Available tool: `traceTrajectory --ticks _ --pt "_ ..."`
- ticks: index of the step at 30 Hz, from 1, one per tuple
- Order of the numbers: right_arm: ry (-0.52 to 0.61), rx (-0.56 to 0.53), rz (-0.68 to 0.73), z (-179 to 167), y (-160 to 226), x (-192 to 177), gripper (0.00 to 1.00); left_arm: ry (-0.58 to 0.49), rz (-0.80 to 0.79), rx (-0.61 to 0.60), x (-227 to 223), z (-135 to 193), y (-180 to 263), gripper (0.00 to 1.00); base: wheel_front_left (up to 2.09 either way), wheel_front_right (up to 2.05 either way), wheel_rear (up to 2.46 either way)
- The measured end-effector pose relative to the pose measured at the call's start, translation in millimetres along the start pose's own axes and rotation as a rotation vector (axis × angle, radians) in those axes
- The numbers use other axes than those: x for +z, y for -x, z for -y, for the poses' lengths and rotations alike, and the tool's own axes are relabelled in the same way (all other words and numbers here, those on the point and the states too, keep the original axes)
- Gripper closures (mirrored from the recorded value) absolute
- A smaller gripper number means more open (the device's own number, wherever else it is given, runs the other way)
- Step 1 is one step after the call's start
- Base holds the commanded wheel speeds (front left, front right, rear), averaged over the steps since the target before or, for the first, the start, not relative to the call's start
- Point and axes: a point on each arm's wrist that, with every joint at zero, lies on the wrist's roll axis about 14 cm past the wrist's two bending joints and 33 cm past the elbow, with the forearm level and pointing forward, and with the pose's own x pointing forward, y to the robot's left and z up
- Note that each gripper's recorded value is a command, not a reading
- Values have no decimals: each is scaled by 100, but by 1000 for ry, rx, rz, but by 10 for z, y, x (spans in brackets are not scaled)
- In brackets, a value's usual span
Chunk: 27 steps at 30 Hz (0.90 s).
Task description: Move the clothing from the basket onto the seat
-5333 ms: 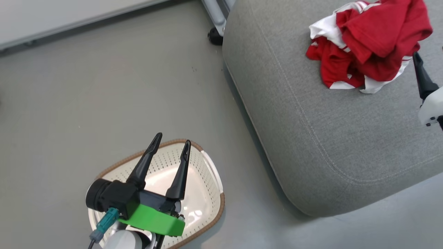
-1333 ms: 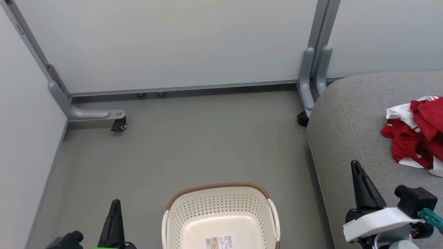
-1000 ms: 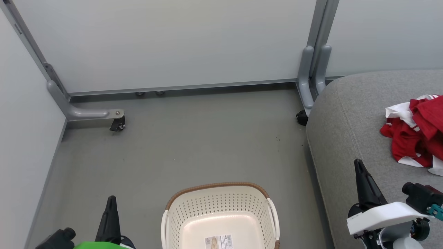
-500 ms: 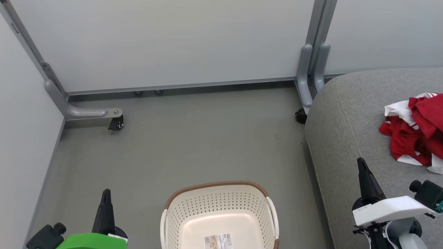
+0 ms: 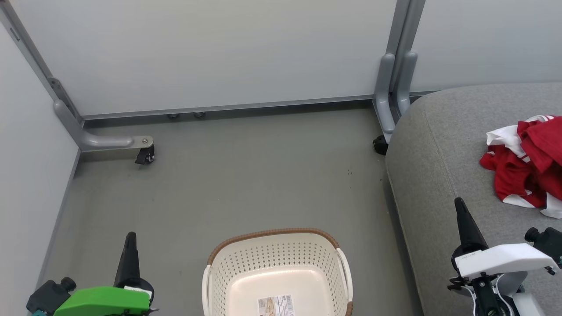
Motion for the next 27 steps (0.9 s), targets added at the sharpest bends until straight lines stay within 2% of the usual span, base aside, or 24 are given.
traceTrajectory --ticks 27 --pt "-295 -37 -3 82 -59 20 100 228 -10 -14 69 74 -145 100 0 0 0"
